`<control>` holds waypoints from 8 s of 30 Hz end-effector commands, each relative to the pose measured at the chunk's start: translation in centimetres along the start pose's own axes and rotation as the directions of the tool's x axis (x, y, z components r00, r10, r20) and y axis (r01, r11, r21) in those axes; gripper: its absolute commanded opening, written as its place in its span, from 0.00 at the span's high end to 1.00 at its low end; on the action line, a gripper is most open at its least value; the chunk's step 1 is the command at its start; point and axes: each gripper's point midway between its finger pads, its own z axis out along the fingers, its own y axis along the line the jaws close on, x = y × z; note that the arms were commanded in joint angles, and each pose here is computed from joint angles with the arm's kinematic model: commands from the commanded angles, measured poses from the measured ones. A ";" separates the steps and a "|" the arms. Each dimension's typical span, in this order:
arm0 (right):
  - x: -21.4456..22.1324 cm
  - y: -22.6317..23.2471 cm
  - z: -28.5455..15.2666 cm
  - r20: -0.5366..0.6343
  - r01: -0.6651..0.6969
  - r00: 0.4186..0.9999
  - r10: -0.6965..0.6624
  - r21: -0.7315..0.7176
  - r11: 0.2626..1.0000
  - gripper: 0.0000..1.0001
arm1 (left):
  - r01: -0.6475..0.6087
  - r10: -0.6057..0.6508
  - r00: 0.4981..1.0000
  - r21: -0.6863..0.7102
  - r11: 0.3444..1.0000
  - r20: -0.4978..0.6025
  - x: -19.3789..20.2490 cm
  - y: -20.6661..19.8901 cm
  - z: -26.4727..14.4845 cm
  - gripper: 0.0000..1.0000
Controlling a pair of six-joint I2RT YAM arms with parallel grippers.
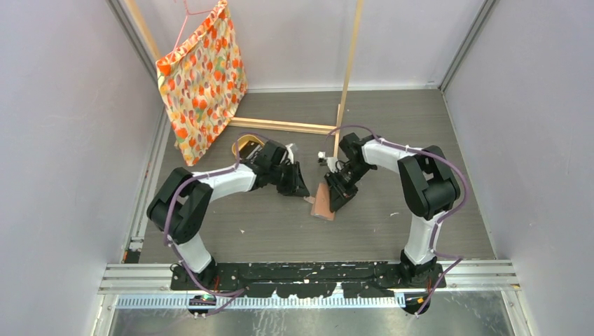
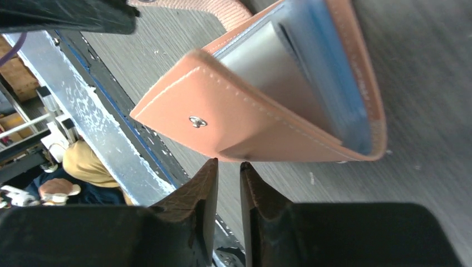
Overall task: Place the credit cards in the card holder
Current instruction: Close the card holder at the center of the board.
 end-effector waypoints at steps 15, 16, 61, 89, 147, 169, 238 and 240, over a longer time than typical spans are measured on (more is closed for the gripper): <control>-5.4 2.6 -8.2 0.144 0.894 0.448 -0.882 -0.089 0.439 0.00 | -0.371 0.277 0.792 0.069 0.926 0.545 -1.2 -3.8 -13.9 0.31; -5.7 2.4 -8.0 0.145 0.886 0.463 -0.875 -0.114 0.450 0.00 | -0.377 0.257 0.777 0.098 0.921 0.574 -0.6 -3.4 -13.8 0.25; -1.2 4.5 -11.1 0.268 0.698 0.657 -0.705 0.136 0.703 0.01 | -0.443 0.226 0.826 0.346 0.827 0.517 5.9 -7.2 -6.2 0.27; -8.6 0.0 -1.7 -0.028 0.810 0.573 -0.819 -0.134 0.572 0.31 | -0.322 0.165 0.813 0.193 0.927 0.559 6.0 -1.8 -7.0 0.41; -7.3 2.2 -1.4 -0.088 0.797 0.546 -0.833 -0.251 0.549 0.99 | -0.334 0.182 0.916 0.430 0.839 0.357 8.0 -6.7 -2.6 0.35; -6.8 4.3 -3.4 -0.043 0.822 0.541 -0.840 -0.184 0.539 0.99 | -0.056 -0.005 0.988 0.389 0.919 0.155 8.8 -4.9 3.9 1.00; 0.2 -0.2 -1.0 -0.121 0.960 0.229 -0.966 0.195 0.203 0.99 | 0.127 -0.186 0.979 0.454 0.882 0.088 8.3 -4.1 5.1 1.00; 0.5 -0.1 -0.8 -0.118 0.961 0.226 -0.967 0.186 0.202 0.99 | 0.126 -0.186 0.979 0.456 0.881 0.090 8.2 -4.2 5.0 1.00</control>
